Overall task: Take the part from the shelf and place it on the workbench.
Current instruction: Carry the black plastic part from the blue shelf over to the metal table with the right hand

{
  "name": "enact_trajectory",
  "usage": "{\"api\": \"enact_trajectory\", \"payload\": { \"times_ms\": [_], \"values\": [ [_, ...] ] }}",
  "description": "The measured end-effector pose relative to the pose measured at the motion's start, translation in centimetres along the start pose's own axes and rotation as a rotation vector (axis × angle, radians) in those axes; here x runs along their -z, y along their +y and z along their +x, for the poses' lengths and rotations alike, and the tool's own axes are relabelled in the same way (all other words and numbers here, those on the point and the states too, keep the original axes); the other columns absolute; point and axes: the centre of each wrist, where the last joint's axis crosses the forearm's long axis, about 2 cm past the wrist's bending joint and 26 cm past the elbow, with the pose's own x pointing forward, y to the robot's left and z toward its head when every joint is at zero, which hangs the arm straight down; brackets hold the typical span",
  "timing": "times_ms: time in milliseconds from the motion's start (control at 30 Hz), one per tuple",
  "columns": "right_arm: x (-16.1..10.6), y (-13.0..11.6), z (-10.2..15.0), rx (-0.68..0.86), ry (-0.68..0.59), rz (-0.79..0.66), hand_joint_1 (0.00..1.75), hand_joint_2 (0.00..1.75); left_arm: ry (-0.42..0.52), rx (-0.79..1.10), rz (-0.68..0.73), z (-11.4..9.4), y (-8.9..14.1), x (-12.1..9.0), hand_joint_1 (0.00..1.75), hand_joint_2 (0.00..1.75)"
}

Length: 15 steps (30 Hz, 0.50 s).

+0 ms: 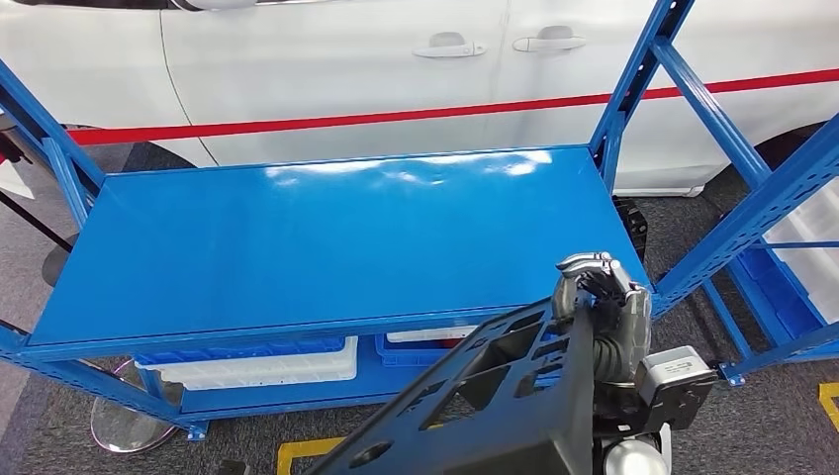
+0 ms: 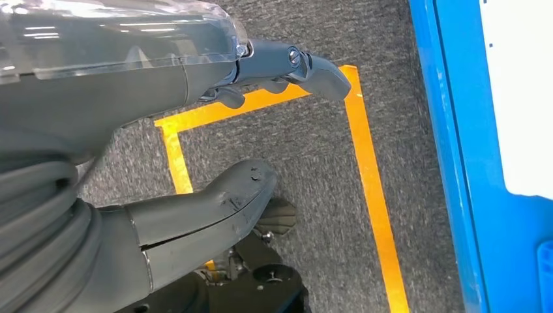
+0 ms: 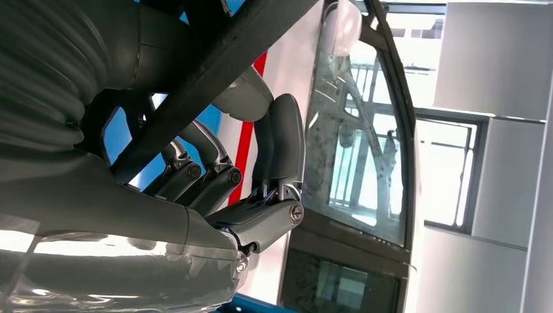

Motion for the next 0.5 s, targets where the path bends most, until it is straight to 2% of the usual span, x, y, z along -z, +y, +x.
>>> {"api": "enact_trajectory", "payload": {
  "times_ms": [500],
  "values": [
    [-0.88,0.36,-0.41,-0.007,0.033,0.008,1.75,1.75,-0.010,-0.068,0.004,-0.12,0.35,0.02,0.00,1.75]
  ]
}}
